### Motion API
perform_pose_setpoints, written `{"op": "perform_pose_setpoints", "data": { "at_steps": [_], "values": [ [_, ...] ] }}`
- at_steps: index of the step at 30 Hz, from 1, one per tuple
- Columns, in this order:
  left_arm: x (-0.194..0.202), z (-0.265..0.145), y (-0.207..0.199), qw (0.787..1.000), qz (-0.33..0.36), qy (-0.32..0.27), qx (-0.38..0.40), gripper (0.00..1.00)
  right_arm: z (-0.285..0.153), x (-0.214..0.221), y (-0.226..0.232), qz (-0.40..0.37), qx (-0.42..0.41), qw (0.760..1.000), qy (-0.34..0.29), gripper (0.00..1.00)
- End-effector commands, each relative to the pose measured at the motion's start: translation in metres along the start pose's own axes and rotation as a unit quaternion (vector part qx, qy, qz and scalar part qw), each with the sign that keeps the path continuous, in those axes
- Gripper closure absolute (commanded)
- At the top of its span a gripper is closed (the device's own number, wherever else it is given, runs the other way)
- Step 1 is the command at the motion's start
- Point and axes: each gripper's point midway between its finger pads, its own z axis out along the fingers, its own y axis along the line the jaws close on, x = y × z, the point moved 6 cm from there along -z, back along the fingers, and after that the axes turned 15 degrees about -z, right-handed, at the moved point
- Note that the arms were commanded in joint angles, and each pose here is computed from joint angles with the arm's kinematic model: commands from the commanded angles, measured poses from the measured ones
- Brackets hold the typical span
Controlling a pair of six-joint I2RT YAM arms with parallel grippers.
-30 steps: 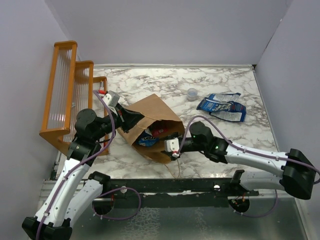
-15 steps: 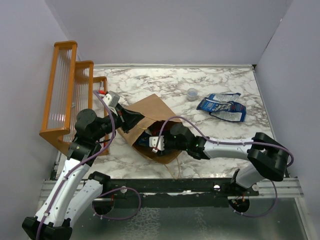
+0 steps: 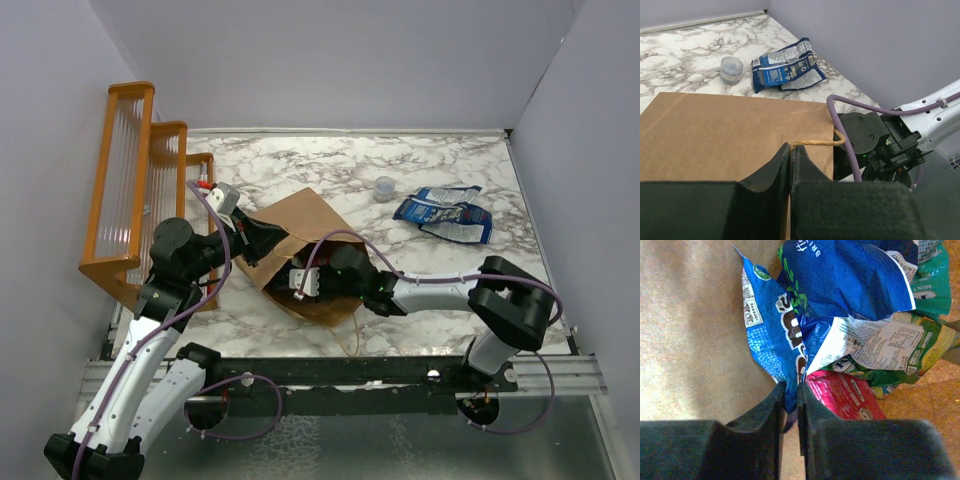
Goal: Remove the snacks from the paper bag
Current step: Take out the snack from the paper bag.
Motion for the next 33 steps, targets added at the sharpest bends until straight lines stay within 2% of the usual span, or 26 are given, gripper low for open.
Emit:
{"op": "perform_pose_setpoints", "data": {
  "at_steps": [1,5,15,24,27,33],
  "values": [
    [-0.004,-0.003,-0.003,1.0,0.015,-0.004,0.003,1.0,-0.007,-0.004,-0.007,-0.001,0.02,1.0,-0.001,0.92],
    [-0.003,-0.003,0.001,1.0,0.012,-0.006,-0.011,1.0,-0.023,-0.012,-0.01,0.008,0.019,1.0,-0.015,0.98],
    [-0.009,-0.003,0.019,0.995,-0.008,-0.038,-0.088,1.0,-0.072,-0.039,-0.025,0.032,0.037,0.997,-0.065,0.99],
    [-0.011,-0.003,0.023,0.993,-0.012,-0.053,-0.107,1.0,-0.121,-0.044,-0.044,0.023,0.126,0.989,-0.073,0.99],
    [-0.011,-0.003,0.024,0.993,-0.01,-0.054,-0.107,1.0,-0.138,-0.05,-0.051,0.025,0.176,0.979,-0.103,0.99],
    [-0.011,-0.003,0.029,0.992,0.004,-0.051,-0.116,1.0,-0.187,-0.075,-0.077,0.015,0.291,0.936,-0.197,0.99]
  ]
}}
